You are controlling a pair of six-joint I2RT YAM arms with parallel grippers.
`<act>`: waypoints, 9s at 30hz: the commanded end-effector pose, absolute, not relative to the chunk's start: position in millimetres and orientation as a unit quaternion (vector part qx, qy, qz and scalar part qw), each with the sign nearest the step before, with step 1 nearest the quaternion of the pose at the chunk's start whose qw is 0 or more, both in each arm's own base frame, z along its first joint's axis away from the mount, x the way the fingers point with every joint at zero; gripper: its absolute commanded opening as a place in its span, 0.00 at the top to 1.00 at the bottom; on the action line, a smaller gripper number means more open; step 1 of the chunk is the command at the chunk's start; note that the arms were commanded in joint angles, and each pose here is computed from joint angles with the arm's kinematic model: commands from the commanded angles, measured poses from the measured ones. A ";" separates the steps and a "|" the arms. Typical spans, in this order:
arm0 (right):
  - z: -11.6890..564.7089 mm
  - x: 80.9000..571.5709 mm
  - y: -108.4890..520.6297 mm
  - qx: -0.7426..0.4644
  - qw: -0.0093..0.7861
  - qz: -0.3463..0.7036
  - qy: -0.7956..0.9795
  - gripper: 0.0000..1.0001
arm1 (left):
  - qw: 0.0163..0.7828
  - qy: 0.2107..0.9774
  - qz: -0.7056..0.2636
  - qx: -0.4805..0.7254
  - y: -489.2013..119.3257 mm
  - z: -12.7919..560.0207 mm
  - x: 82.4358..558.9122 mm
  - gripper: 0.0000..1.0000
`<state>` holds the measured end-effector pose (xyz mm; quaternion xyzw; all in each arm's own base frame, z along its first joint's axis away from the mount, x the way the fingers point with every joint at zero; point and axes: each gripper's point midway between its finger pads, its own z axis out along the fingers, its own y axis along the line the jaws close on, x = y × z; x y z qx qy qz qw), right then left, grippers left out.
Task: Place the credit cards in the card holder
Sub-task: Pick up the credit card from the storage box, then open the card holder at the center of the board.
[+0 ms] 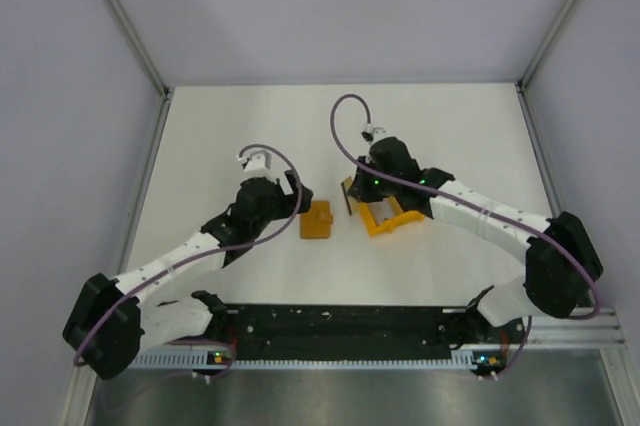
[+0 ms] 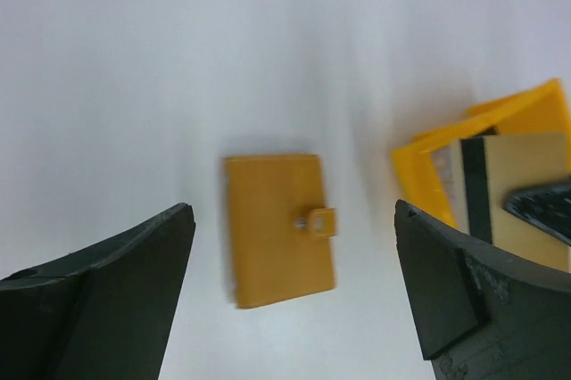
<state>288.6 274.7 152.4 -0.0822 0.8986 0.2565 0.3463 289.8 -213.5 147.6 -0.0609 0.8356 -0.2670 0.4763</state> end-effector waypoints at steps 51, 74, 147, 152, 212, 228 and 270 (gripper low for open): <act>94.8 293.1 309.5 -0.062 0.337 0.158 0.926 1.00 | 0.407 0.892 -0.170 -0.101 -153.0 76.2 269.6 0.07; 62.0 287.3 299.0 0.026 0.274 0.245 0.929 1.00 | 0.379 0.890 -0.252 -0.034 -200.3 68.9 278.9 0.14; 117.5 258.2 428.2 -0.090 0.213 0.446 0.865 1.00 | 0.422 0.860 -0.238 -0.159 -148.6 90.7 274.4 0.23; 120.5 255.0 432.7 -0.089 0.205 0.460 0.859 1.00 | 0.420 0.852 -0.269 -0.161 -157.4 92.0 275.3 0.22; 89.6 245.8 458.0 -0.101 0.141 0.478 0.861 1.00 | 0.349 0.887 -0.214 -0.215 -127.4 24.3 228.8 0.16; 117.8 239.5 464.7 -0.114 0.167 0.526 0.826 1.00 | 0.379 0.843 -0.354 -0.142 -177.1 67.2 245.1 0.16; 134.1 239.1 425.4 -0.063 0.209 0.559 0.800 1.00 | 0.381 0.857 -0.288 -0.194 -156.9 57.9 257.7 0.20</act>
